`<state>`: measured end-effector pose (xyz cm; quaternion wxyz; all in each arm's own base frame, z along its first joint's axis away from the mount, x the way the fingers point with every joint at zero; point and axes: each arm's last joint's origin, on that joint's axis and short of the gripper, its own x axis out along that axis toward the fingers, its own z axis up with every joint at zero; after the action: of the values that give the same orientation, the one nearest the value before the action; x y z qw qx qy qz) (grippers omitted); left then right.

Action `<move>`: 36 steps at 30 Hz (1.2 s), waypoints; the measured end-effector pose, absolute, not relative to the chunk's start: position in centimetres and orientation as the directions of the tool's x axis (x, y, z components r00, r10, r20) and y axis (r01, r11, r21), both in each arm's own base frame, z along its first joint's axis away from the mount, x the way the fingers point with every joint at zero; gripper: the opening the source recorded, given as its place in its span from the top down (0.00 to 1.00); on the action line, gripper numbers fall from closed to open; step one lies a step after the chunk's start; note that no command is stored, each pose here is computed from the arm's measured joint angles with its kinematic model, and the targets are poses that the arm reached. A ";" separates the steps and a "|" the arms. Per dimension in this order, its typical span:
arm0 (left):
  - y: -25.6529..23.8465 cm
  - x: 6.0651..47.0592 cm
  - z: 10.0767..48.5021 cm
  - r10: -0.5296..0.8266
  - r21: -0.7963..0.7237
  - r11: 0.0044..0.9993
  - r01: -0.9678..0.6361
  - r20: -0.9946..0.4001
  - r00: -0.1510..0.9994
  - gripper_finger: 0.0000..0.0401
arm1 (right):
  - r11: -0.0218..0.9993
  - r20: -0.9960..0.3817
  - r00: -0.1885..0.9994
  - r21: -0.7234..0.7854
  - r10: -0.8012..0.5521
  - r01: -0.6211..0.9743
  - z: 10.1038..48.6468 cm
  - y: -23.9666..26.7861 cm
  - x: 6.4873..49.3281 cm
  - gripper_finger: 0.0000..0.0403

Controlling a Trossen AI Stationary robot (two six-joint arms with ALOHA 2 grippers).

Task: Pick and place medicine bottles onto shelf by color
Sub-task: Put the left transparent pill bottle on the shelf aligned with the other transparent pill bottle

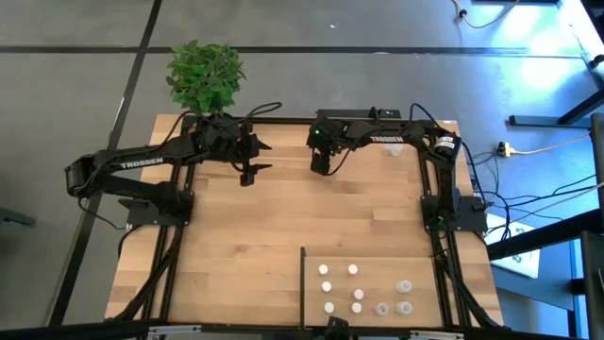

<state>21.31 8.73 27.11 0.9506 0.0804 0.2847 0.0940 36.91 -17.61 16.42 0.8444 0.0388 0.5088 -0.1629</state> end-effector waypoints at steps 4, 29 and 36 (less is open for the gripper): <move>8.7 21.3 27.1 0.224 0.206 0.969 -0.133 -0.526 0.820 0.39 | 0.932 -0.873 0.428 -0.078 -0.236 0.354 16.4 -17.6 36.9 0.55; 8.7 21.3 27.1 0.224 0.206 0.969 -0.133 -0.526 0.820 0.39 | 0.923 -0.868 0.443 -0.045 -0.225 0.382 16.8 -16.1 37.5 0.61; 8.7 21.3 27.1 0.224 0.206 0.969 -0.132 -0.526 0.820 0.39 | 0.924 -0.846 0.471 -0.065 -0.251 0.376 19.9 -15.0 36.8 0.62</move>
<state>21.31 8.72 27.11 0.9507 0.0805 0.2846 0.0937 36.82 -14.97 19.89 0.8551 0.0652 0.4804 -0.1835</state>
